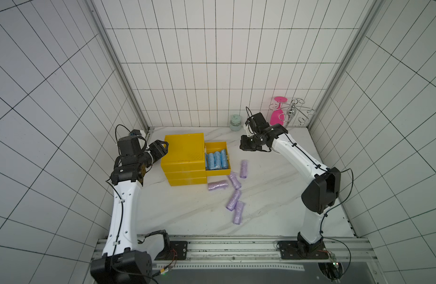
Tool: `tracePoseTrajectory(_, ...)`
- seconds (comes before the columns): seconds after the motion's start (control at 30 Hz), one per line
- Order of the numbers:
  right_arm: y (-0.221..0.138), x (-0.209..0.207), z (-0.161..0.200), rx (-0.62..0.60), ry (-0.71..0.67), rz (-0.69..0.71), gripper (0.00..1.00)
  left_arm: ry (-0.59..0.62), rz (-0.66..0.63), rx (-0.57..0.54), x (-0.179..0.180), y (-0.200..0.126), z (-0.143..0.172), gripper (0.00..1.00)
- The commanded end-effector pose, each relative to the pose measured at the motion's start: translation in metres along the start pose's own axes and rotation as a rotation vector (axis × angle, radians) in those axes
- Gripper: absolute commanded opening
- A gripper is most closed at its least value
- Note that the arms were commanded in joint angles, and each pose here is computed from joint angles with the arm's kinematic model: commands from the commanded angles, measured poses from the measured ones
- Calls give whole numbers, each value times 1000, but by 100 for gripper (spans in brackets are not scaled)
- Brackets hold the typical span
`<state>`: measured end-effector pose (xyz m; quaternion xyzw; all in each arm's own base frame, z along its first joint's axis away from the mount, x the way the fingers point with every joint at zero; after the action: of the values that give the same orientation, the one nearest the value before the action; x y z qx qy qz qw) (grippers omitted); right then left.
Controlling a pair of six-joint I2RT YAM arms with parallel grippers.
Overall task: Sort the rolls of trash bags by color and place them into the drawer
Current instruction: Place the roll of trash bags in the drawer, then close the drawer in the storage box.
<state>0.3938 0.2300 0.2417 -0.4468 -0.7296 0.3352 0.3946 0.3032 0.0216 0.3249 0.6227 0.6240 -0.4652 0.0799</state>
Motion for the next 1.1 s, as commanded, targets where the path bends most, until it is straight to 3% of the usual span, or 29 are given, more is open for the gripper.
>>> tracePoseTrajectory(0.0,28,-6,13,60,3,-38,21,6,-43,-34,4,0,-8,64)
tracePoseTrajectory(0.4,84,-2,20,150,37,-136,20,-10,-89,21,26,28,-2,64)
tracePoseTrajectory(1.07,105,43,11,181,-8,-206,21,-33,-56,114,30,51,12,64)
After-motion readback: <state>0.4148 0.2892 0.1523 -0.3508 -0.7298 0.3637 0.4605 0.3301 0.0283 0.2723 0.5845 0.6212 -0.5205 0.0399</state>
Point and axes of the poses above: each gripper's point midway between its finger pads, its own y axis out along the fingers, its own x axis along the line the jaws close on, z = x × y, the point moved 5 cm from there along -y, back along the fingers, and after that the axes turned 7 degrees about -y, right-handed, at the moved point
